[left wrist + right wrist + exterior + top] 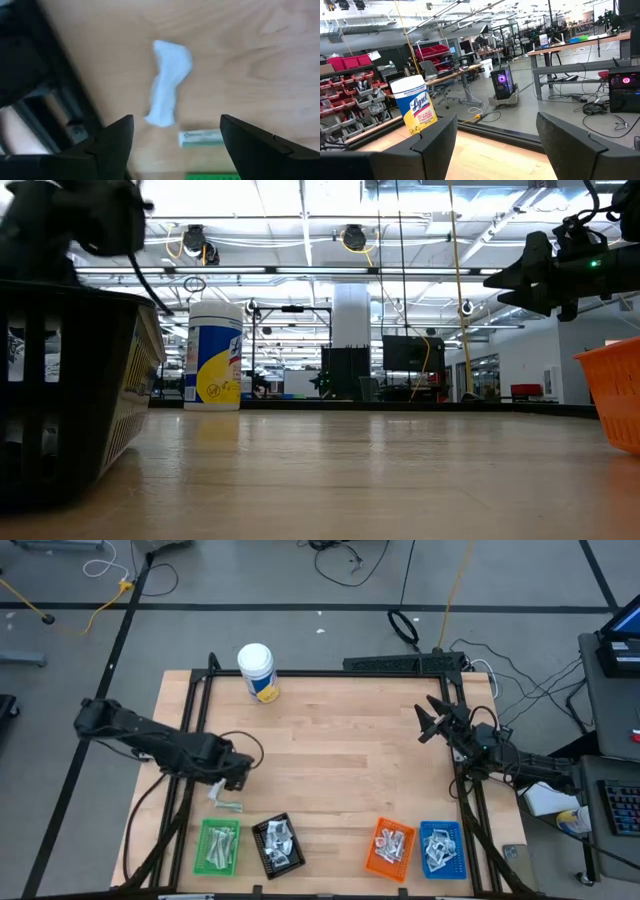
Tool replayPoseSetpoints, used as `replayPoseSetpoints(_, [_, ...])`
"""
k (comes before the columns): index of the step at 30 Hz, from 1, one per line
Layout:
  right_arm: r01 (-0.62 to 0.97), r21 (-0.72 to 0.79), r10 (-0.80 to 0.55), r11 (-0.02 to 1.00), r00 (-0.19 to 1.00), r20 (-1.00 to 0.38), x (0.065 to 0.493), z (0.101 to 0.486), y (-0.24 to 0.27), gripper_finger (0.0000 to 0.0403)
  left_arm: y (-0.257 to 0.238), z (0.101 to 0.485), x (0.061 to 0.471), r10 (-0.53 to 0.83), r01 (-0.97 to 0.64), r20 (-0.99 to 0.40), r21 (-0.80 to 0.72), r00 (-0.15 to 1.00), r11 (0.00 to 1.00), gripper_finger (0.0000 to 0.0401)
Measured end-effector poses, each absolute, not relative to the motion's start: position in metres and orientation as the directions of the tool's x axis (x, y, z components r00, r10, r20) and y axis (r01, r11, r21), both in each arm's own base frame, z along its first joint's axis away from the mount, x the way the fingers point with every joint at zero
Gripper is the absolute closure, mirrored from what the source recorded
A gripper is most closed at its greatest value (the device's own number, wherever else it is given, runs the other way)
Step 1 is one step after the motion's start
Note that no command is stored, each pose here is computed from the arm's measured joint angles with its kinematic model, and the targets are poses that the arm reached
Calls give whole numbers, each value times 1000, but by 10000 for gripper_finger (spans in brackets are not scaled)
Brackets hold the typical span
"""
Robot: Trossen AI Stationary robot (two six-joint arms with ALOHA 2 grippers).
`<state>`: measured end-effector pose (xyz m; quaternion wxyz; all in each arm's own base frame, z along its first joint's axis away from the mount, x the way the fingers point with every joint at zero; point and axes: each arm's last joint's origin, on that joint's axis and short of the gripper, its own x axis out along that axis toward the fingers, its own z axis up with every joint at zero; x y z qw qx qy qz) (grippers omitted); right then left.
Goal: Pick & Place First Aid Supplies
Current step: Put the bandage into the green bin
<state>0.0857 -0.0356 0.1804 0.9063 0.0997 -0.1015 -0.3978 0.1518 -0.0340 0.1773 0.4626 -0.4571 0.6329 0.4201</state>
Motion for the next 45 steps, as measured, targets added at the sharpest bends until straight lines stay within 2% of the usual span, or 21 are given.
replayPoseSetpoints(4, [701,261,-741,664,663,105,86,180,-36,136,-23,165,157,-243,-962,-958,89,-153,257,111])
replayPoseSetpoints(11, [700,262,-741,664,663,105,86,180,-36,135,-9,142,164,-309,-944,-914,176,-261,278,115])
replayPoseSetpoints(16, [701,262,-741,664,663,105,86,180,-36,135,-5,129,176,-391,-921,-893,63,-224,384,129])
replayPoseSetpoints(20, [701,262,-741,664,663,105,86,180,-36,136,-5,124,186,-423,-898,-886,-16,-191,439,165])
replayPoseSetpoints(23, [701,262,-741,664,663,105,86,181,-36,135,-5,122,193,-429,-896,-886,-39,-173,442,203])
replayPoseSetpoints(34, [701,262,-741,664,663,105,86,180,-36,136,-3,121,199,-428,-899,-894,-73,-134,432,384])
replayPoseSetpoints(42, [700,262,-741,664,663,105,86,180,-36,135,4,136,198,-350,-905,-922,1,-166,426,397])
replayPoseSetpoints(45, [701,262,-741,664,663,105,86,180,-36,136,10,153,195,-341,-926,-928,11,-150,377,398])
